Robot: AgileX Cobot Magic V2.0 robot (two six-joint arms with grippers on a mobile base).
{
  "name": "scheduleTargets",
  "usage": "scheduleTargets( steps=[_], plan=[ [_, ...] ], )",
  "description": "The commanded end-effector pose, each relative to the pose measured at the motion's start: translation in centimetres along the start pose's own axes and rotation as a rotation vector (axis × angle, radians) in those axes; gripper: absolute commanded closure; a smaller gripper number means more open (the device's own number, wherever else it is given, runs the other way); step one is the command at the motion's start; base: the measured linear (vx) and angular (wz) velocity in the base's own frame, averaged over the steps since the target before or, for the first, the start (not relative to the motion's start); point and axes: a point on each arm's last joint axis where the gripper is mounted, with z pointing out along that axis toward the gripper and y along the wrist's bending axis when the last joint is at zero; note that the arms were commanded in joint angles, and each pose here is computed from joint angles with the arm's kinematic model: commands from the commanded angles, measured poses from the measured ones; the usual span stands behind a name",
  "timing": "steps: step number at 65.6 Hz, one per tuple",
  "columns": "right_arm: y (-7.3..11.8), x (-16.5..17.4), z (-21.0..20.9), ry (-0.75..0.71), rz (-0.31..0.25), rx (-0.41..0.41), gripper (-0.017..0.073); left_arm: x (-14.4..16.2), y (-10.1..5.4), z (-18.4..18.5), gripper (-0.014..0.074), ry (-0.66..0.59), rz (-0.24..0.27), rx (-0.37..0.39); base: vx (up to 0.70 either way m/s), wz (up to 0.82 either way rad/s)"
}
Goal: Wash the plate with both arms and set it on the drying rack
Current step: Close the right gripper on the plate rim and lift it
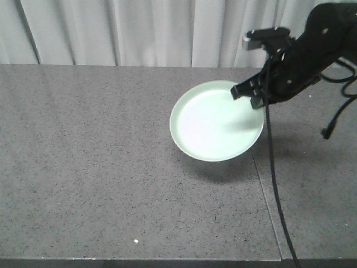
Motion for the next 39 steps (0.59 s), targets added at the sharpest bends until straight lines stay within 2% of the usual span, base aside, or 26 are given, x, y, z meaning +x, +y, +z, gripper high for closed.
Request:
scheduleTargets(
  steps=[1,11,21,29,39],
  plan=[
    [1.0,-0.3,-8.8,-0.234,-0.021,-0.036,0.0566,0.0,-0.1,-0.1,0.0599,-0.064,-0.015,0.018,0.00,0.00],
    [2.3,2.5,-16.5,-0.416,-0.044,-0.081,0.0564,0.0,-0.1,-0.1,0.0599,-0.064,-0.015,0.018,0.00,0.00],
    [3.3,8.2,-21.9,-0.547,-0.050,-0.097,0.0564,0.0,-0.1,-0.1,0.0599,-0.064,-0.015,0.018,0.00,0.00],
    [3.4,13.4,-22.9,-0.584,-0.035,-0.075,0.0564,0.0,-0.1,-0.1,0.0599,-0.064,-0.015,0.018,0.00,0.00],
    [3.4,20.6,-22.7,-0.617,0.023,-0.035,0.0564,0.0,-0.1,-0.1,0.0599,-0.064,-0.015,0.018,0.00,0.00]
  ],
)
